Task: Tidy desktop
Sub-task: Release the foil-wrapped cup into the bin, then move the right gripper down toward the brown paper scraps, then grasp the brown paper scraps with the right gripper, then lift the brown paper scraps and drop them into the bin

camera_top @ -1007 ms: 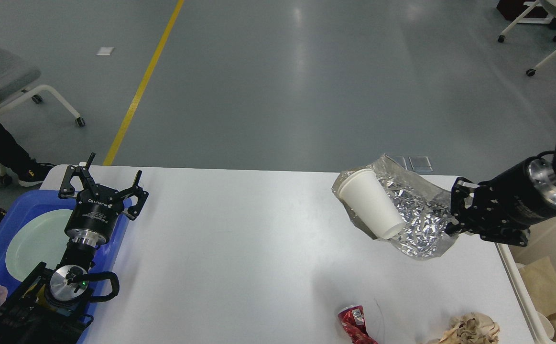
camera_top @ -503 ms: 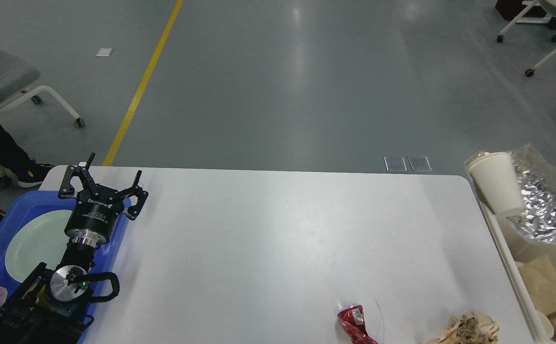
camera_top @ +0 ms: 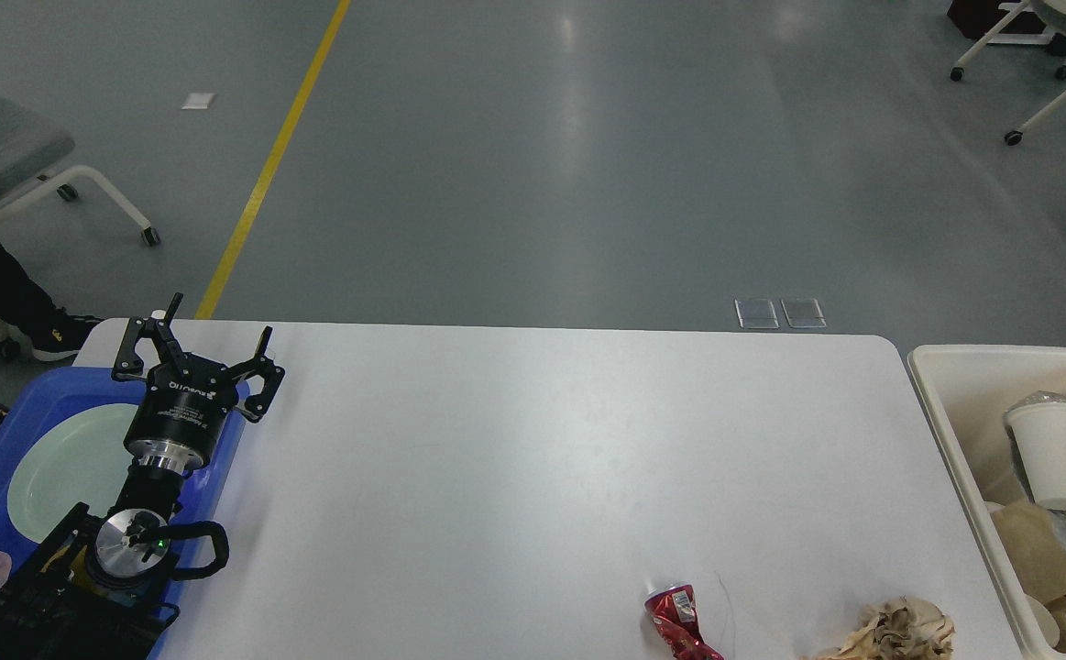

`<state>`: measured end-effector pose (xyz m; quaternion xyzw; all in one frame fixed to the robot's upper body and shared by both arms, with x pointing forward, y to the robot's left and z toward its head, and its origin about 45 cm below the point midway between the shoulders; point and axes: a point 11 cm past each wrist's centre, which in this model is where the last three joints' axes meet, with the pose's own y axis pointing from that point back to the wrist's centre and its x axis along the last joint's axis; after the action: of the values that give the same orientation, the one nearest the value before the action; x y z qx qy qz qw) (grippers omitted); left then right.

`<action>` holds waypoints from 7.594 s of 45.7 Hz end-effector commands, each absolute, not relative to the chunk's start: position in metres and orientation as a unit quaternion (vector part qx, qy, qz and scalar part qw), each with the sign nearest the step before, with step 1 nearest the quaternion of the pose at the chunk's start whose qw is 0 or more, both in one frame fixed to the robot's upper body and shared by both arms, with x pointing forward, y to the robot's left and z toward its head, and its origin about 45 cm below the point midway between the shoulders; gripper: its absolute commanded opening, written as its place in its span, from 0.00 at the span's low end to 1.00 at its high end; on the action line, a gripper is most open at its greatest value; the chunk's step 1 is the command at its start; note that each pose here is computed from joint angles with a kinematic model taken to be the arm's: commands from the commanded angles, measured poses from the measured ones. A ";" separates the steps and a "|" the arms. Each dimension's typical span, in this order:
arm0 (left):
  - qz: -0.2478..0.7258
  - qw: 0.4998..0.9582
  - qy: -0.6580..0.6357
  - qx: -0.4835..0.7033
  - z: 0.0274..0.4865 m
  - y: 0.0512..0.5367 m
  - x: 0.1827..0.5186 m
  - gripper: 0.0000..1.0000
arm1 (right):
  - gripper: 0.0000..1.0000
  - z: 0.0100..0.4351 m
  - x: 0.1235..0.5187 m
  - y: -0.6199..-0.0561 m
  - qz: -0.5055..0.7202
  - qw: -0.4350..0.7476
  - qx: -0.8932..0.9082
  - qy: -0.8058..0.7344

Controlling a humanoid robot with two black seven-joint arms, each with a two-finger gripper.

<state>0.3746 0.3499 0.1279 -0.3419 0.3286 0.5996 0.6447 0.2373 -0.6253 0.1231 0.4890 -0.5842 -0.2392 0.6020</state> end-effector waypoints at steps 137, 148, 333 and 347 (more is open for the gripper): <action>0.600 0.644 0.328 -0.343 0.128 0.350 0.375 0.99 | 1.00 0.374 0.281 -0.297 -0.070 0.718 0.689 -0.063; 0.600 0.645 0.328 -0.342 0.128 0.350 0.375 0.99 | 1.00 0.358 0.279 -0.315 -0.095 0.695 0.707 -0.091; 0.600 0.645 0.329 -0.342 0.128 0.350 0.375 0.99 | 0.00 0.087 0.291 -0.587 -0.048 0.733 0.407 -0.543; 0.599 0.645 0.329 -0.342 0.128 0.349 0.375 0.99 | 0.00 0.050 0.266 -0.567 -0.050 0.736 0.398 -0.545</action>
<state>0.3748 0.3497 0.1279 -0.3422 0.3287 0.5993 0.6447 0.2795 -0.5635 0.0569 0.4095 -0.5410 -0.0434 0.7333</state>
